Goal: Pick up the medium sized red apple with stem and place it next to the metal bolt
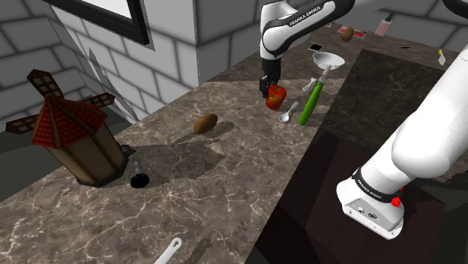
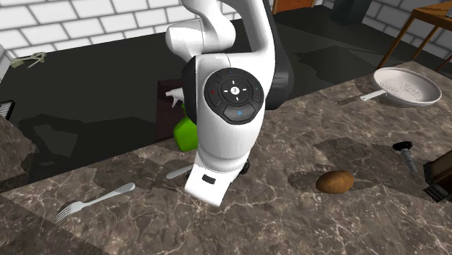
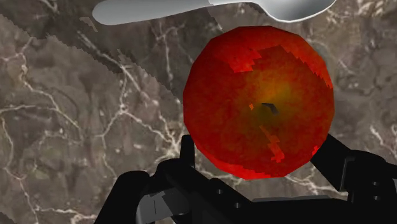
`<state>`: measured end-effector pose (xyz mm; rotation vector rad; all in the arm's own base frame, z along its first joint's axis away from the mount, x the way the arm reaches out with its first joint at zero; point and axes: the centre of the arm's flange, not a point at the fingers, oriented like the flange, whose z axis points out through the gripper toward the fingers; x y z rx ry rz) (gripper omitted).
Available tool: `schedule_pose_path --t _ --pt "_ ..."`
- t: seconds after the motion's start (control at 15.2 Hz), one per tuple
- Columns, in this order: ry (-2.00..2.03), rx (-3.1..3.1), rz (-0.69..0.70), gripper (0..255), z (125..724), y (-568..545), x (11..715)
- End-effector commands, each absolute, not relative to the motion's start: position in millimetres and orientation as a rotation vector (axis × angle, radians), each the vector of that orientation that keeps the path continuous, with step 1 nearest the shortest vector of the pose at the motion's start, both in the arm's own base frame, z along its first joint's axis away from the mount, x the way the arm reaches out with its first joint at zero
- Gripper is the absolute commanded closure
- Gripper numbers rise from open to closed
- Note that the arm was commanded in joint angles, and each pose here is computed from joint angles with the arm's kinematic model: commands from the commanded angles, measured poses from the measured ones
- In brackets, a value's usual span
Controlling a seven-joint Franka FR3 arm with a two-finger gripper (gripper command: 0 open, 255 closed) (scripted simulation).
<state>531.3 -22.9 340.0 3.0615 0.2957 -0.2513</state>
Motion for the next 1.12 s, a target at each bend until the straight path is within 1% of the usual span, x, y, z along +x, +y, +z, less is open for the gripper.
schedule_pose_path --t 0.0,1.06 --pt "0.295 3.061 -0.254 255 339.3 -23.2 531.1" --pt "0.295 3.061 -0.254 255 418.1 -23.2 531.4"
